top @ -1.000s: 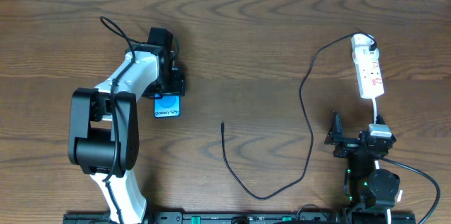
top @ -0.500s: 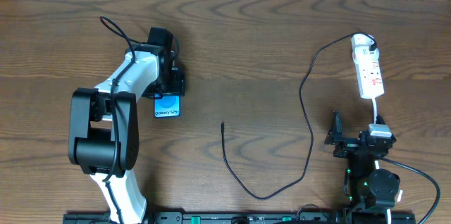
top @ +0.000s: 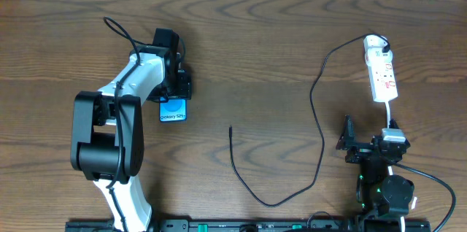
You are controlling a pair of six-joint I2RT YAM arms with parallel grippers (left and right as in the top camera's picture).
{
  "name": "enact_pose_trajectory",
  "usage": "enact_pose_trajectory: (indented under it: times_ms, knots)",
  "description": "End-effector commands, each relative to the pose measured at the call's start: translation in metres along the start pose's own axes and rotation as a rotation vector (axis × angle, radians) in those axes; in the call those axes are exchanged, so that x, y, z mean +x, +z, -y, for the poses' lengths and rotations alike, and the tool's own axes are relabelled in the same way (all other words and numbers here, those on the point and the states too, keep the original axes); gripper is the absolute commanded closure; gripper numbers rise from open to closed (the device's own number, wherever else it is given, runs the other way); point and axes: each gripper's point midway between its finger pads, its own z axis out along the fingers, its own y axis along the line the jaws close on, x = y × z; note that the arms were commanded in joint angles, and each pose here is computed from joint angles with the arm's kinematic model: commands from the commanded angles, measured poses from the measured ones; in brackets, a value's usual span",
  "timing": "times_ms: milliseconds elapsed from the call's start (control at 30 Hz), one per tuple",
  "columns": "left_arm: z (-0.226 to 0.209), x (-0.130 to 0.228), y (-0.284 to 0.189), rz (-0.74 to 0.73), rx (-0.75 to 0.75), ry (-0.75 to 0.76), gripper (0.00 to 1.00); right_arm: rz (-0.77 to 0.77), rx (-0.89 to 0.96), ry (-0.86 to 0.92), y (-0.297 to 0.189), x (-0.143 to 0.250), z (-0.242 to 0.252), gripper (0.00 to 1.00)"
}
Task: Plug charger to phone and switch on socket
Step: 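Close the left gripper on the phone's bottom end, then lift the phone with the left gripper and tilt it upright toward center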
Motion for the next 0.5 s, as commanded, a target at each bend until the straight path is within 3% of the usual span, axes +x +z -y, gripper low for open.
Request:
enact_pose_trajectory:
  times_ms: [0,467]
  knots:
    - [-0.005,0.003,-0.001,-0.009,-0.027,0.004,0.93,0.002,0.003,0.010,0.000,0.000,0.000,0.01]
    - [-0.003,-0.013,-0.066,0.147,-0.002,-0.002,0.93,0.002,0.003,0.010,0.000,0.000,0.000,0.01]
